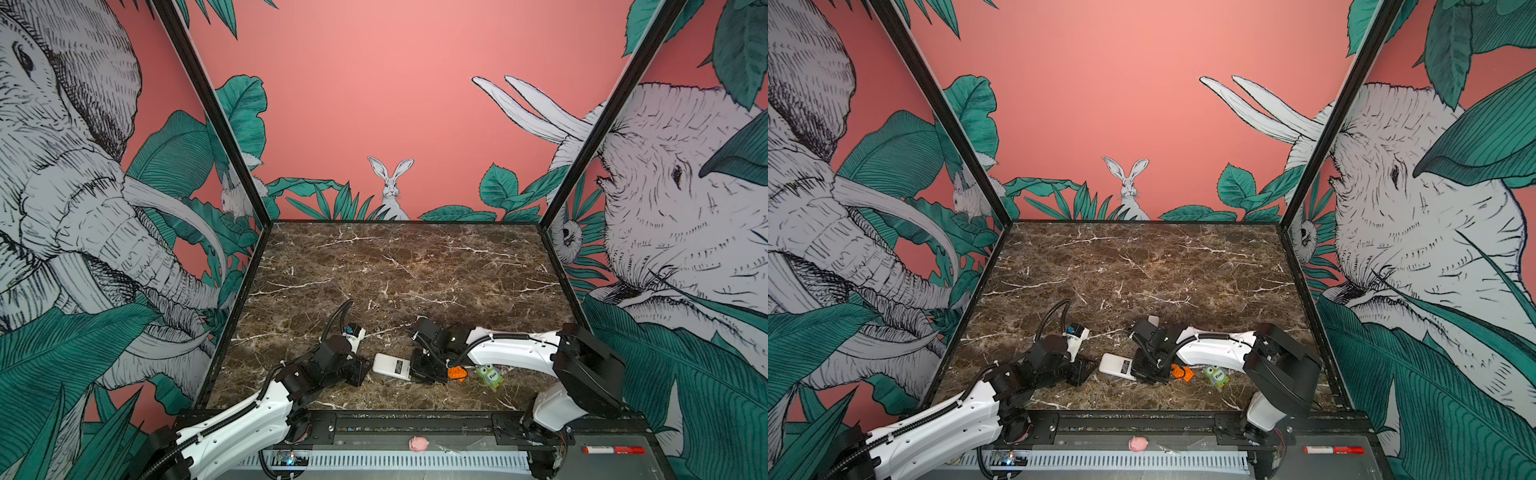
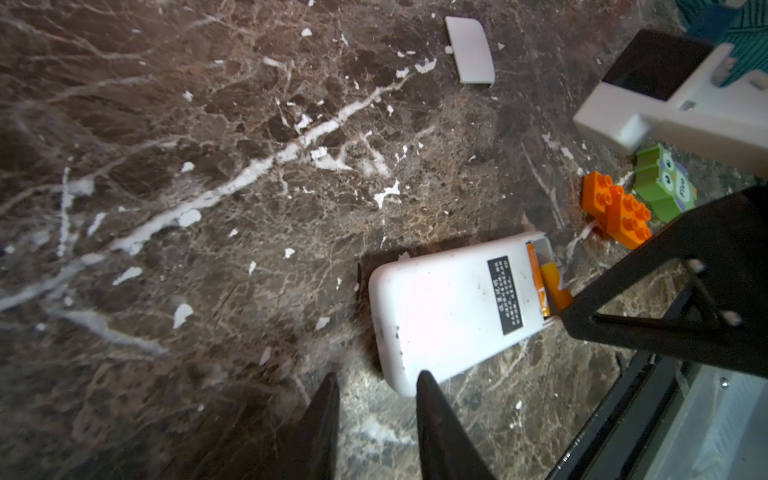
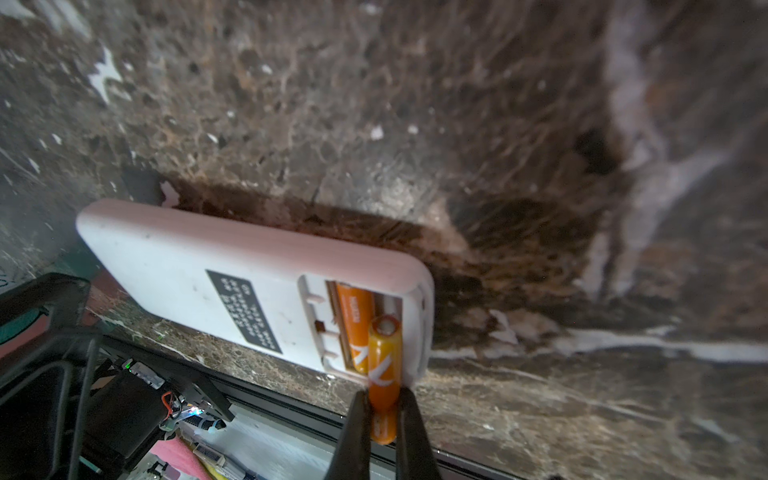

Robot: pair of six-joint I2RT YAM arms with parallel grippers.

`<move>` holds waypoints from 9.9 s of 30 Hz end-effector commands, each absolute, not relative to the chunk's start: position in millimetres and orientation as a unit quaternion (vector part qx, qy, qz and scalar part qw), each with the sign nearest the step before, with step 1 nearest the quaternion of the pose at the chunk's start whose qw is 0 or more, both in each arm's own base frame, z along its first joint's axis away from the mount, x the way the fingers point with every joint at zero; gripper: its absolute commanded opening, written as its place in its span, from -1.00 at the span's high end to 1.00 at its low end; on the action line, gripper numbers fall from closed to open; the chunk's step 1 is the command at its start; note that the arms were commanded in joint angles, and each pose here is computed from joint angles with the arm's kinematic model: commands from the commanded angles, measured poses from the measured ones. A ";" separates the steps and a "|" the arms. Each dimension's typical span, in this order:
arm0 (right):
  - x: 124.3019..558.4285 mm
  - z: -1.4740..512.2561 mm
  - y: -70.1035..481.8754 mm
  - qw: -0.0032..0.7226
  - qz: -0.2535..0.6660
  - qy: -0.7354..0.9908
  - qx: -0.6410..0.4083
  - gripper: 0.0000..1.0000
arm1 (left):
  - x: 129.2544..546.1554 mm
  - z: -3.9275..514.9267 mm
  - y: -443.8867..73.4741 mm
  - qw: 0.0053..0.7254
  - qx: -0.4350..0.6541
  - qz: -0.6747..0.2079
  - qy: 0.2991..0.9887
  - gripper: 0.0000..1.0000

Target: Load the batteries into the remote control

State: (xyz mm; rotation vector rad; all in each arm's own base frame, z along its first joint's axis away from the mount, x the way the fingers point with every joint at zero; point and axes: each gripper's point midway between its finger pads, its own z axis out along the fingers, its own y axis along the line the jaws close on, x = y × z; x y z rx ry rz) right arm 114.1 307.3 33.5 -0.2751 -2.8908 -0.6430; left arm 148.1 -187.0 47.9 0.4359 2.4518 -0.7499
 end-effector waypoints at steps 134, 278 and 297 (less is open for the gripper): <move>123.7 33.8 301.8 -0.107 -0.034 -0.808 0.579 0.66 | 136.2 15.9 -198.8 0.125 0.076 -0.266 0.953 0.35; 130.9 9.0 281.4 -0.089 0.045 -0.868 0.486 0.72 | 123.5 17.2 -199.5 0.106 0.140 -0.233 0.957 -0.13; 137.3 40.3 301.5 -0.138 0.004 -0.875 0.464 0.48 | 118.7 47.1 -204.1 0.138 0.192 -0.269 0.934 -0.35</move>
